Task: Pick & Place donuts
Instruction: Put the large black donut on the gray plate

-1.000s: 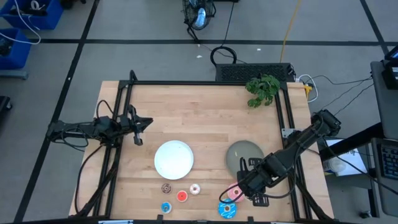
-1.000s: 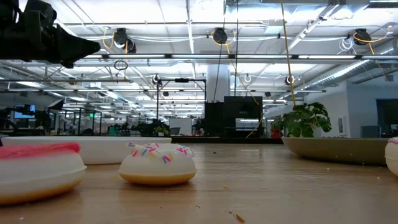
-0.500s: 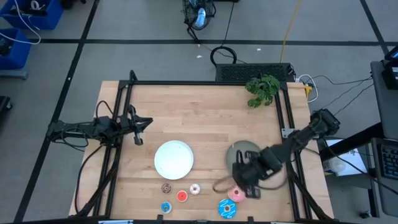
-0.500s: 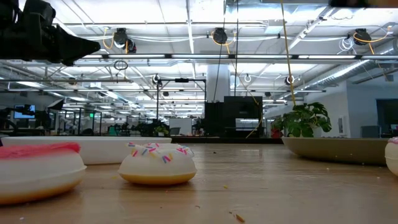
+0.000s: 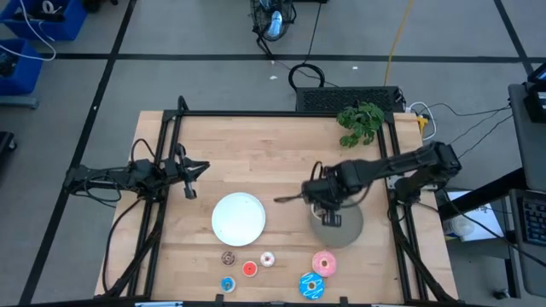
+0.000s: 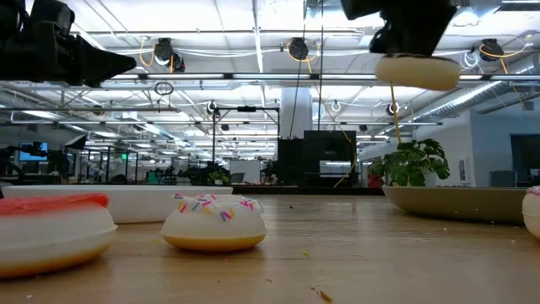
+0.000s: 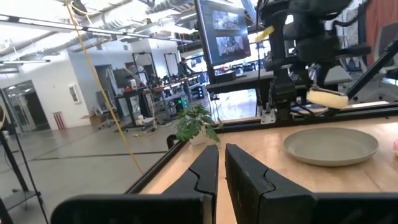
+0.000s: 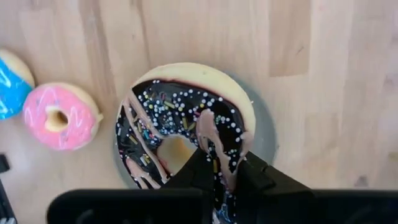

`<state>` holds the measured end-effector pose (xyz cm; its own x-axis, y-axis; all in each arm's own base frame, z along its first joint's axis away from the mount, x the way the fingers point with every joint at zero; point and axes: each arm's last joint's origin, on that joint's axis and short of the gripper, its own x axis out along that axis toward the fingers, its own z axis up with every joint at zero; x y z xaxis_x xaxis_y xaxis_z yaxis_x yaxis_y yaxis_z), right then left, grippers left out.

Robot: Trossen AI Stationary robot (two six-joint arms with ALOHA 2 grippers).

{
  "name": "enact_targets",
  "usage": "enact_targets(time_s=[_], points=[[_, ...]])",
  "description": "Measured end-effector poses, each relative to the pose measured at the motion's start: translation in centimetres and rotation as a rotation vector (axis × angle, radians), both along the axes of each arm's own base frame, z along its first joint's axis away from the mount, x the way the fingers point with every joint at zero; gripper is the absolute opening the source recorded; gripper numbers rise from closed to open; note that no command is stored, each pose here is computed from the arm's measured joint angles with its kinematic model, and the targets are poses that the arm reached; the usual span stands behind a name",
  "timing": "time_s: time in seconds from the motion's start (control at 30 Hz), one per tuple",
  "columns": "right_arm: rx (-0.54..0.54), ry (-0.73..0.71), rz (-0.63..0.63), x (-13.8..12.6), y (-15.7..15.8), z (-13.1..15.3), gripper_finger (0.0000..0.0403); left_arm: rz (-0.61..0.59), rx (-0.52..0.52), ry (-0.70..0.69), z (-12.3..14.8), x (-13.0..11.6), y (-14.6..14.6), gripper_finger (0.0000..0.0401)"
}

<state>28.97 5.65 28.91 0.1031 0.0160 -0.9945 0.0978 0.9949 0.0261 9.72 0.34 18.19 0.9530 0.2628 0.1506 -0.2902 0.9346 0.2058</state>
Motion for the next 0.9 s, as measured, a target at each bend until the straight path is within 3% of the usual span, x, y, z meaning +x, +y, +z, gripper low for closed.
enact_targets(time_s=[0.13, 0.4, 0.9], points=[[0.031, -0.017, -0.032, 0.5, -2.0, -1.1, 0.0018, 0.000, 0.001, 0.001, 0.0, 0.0, 0.0, 0.0037], [0.067, 0.046, -0.039, -0.2, -5.2, -6.1, 0.0018, 0.023, 0.003, 0.002, 0.0, 0.0, 0.1, 0.0037], [0.120, 0.109, -0.057, -2.7, -5.1, -12.4, 0.0018, 0.096, 0.002, 0.003, 0.0, -0.1, 0.3, 0.0037]])
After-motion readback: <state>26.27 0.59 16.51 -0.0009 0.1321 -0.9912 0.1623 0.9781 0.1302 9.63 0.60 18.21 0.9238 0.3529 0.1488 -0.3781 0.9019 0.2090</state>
